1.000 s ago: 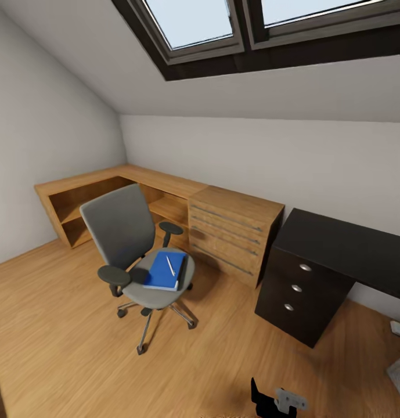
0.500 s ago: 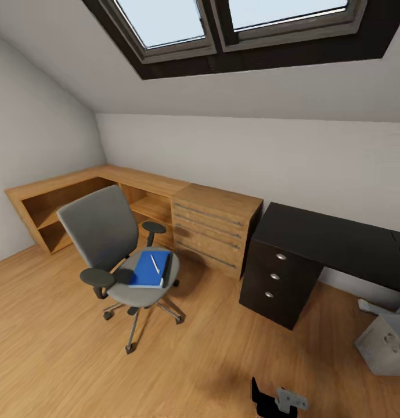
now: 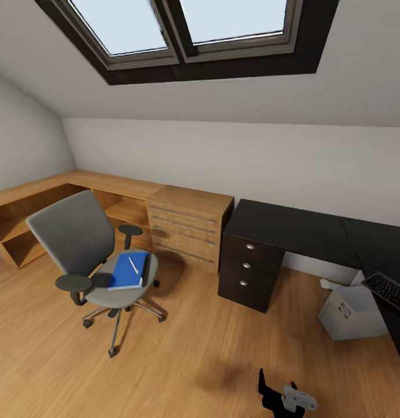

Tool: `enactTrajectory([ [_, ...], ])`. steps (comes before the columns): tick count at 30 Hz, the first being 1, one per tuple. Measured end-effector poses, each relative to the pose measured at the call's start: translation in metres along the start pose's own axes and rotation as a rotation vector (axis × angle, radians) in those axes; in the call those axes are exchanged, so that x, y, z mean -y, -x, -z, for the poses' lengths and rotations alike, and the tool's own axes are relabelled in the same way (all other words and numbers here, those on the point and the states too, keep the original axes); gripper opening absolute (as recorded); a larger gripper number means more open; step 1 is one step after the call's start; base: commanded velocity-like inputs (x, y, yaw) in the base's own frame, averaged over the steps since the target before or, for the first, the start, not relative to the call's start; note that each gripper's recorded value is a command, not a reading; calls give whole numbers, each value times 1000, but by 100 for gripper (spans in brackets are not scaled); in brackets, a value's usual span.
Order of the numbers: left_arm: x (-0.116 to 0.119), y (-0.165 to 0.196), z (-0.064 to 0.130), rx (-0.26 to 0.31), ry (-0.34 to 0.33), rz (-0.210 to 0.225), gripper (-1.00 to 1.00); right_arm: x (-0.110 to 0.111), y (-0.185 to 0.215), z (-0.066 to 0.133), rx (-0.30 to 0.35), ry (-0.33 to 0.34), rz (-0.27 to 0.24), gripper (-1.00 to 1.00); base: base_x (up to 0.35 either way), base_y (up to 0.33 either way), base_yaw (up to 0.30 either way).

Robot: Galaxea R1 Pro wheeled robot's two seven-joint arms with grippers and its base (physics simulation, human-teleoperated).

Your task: In the bedroom, organize the workspace by keeping the computer under the desk, ensuring the monitor is on the desk, placing the keyboard on the desk next to the monitor, placing the mouse on the desk next to the keyboard, moving the folder from the swivel chair onto the desk next to the mouse, stacking the notebook on top of the folder with the pen on top of the notebook, and positioning the swivel chair next to the desk.

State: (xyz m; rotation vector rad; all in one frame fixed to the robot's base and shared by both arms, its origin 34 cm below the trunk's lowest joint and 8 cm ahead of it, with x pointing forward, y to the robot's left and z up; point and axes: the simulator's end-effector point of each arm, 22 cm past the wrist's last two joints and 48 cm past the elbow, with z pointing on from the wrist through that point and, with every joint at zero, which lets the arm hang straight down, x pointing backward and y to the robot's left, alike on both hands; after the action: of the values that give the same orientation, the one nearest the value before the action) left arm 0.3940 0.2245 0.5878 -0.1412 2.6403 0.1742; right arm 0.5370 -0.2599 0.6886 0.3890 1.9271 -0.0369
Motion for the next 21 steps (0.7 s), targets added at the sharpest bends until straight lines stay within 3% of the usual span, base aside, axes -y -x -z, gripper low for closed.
enactTrajectory([
  [9,-1,8,11,10,-2,2,100,1,18,6,34,-21,-4,100,-50,0,-211],
  [13,-1,10,16,12,-2,2,100,-3,16,12,16,-19,-9,100,-227,0,-45],
  [21,-1,15,20,21,-4,3,100,-5,22,15,23,-17,-13,100,-37,0,-6],
])
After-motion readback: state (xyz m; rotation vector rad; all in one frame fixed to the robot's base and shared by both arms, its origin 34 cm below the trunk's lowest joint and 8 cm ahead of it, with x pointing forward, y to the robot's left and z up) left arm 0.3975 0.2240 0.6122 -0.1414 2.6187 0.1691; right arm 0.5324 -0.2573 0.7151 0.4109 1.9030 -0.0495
